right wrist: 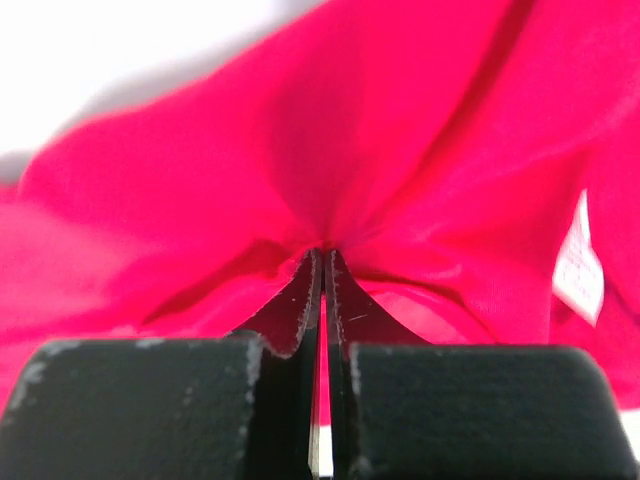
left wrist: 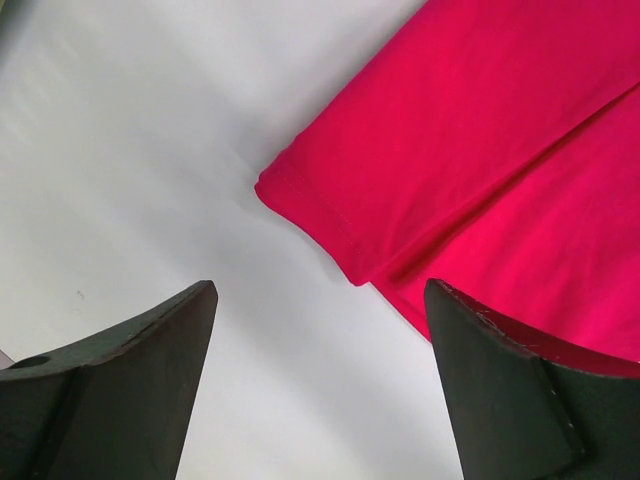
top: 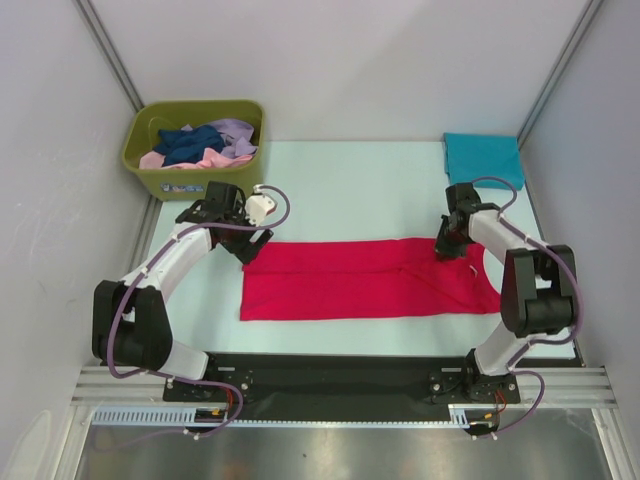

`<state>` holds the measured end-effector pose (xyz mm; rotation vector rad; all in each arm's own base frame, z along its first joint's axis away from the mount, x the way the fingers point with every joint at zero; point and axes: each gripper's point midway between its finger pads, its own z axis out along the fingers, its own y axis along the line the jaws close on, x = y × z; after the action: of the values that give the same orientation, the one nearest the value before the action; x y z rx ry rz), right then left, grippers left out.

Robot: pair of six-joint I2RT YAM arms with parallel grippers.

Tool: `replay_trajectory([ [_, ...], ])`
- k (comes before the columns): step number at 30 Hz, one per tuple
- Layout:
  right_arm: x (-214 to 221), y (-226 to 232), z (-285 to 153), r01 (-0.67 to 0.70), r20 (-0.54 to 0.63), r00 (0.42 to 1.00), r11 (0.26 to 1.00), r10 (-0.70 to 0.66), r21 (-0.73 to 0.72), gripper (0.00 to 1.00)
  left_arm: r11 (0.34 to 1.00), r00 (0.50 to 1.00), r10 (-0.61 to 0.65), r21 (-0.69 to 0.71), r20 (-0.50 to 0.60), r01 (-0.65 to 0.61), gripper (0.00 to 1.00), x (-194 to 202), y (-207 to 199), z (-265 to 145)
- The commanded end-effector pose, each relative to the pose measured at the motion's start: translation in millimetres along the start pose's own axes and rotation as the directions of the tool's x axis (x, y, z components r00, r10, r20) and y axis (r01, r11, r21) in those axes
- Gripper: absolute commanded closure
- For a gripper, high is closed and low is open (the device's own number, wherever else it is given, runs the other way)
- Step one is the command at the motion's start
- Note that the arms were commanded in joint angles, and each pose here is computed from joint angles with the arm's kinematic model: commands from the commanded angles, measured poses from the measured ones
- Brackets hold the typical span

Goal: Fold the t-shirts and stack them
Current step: Fold the tshirt

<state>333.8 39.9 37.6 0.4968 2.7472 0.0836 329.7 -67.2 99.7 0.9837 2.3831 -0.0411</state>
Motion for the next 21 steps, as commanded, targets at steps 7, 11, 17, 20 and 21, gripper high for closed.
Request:
replay_trajectory([
  [7, 47, -2, -39, 0.044, -0.017, 0.999, 0.997, -0.043, 0.061, 0.91, 1.000, 0.999, 0.004, -0.028, 0.032, -0.003, 0.09, -11, 10, -1],
  [11, 36, -7, -28, 0.052, 0.020, 0.998, 0.996, -0.054, 0.077, 0.75, 1.000, 0.999, -0.002, -0.017, 0.038, 0.003, 0.09, -12, 8, 1],
  [17, 16, 4, -31, 0.075, 0.034, 0.997, 0.996, -0.076, 0.054, 0.73, 1.000, 0.999, -0.003, -0.002, 0.052, 0.003, 0.09, -16, 6, -2],
  [20, 27, 11, -32, 0.085, 0.015, 0.996, 0.996, -0.086, 0.012, 0.80, 1.000, 0.999, -0.009, 0.005, 0.049, 0.008, 0.09, -14, 3, -2],
  [21, 33, 16, -34, 0.091, 0.006, 0.996, 0.996, -0.091, -0.025, 0.80, 1.000, 0.999, -0.013, 0.004, 0.048, 0.013, 0.09, -14, 3, -2],
])
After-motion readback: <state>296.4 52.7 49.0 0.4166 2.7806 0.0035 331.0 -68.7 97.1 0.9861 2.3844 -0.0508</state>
